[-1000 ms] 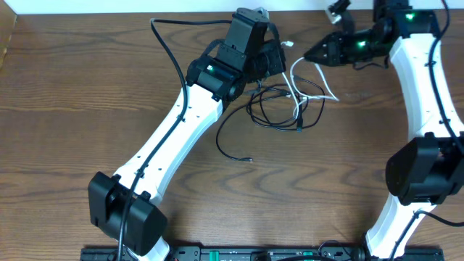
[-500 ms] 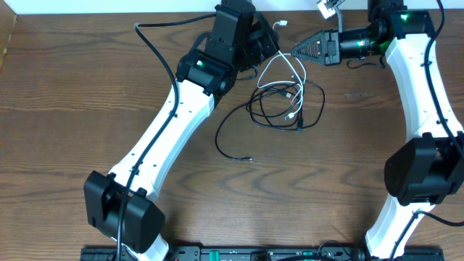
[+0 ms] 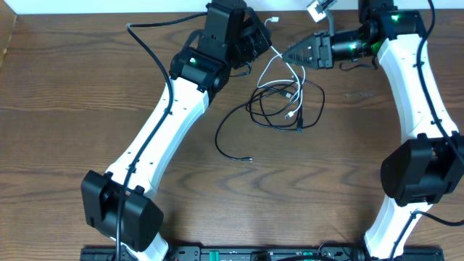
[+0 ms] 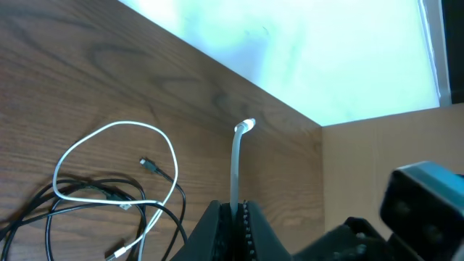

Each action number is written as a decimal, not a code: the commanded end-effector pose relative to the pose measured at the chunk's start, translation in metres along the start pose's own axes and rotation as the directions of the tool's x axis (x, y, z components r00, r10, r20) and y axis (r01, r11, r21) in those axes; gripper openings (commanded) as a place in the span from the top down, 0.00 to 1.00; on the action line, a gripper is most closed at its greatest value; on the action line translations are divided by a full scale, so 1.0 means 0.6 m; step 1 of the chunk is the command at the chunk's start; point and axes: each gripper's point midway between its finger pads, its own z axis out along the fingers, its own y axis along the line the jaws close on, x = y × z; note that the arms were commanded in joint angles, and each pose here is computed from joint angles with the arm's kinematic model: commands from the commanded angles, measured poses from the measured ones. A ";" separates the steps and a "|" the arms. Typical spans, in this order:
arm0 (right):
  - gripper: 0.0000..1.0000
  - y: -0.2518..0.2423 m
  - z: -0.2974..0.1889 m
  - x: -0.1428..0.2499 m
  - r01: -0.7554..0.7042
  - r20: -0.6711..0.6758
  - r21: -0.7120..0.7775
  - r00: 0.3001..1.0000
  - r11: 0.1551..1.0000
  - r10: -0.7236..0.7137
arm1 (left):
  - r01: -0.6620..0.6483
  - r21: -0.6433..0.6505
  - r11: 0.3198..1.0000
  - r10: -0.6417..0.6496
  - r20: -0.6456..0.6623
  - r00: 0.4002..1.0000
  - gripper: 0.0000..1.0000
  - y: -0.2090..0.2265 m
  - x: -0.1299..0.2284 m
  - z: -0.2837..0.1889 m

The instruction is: Untangle cables

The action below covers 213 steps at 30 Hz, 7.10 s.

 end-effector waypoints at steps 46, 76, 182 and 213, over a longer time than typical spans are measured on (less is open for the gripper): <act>0.99 -0.061 -0.446 -0.126 -0.498 0.613 0.622 0.790 0.605 0.020 | -0.185 -0.292 0.939 0.150 -0.137 0.979 0.19 0.142 0.017 -0.024; 0.99 -0.293 -0.842 -0.069 -0.774 0.726 0.628 0.546 0.080 -0.419 | -0.271 -0.305 0.913 0.217 -0.199 0.956 0.19 0.155 0.030 -0.030; 0.22 -0.320 -0.158 0.053 -0.358 0.133 0.788 0.893 0.501 0.429 | -0.392 -0.535 0.748 0.026 -0.567 0.823 0.76 0.408 0.238 0.131; 0.14 -0.275 -0.103 0.053 -0.273 -0.012 0.677 0.925 0.683 0.380 | -0.505 -0.214 0.836 0.455 -0.244 0.856 0.92 0.091 0.068 -0.071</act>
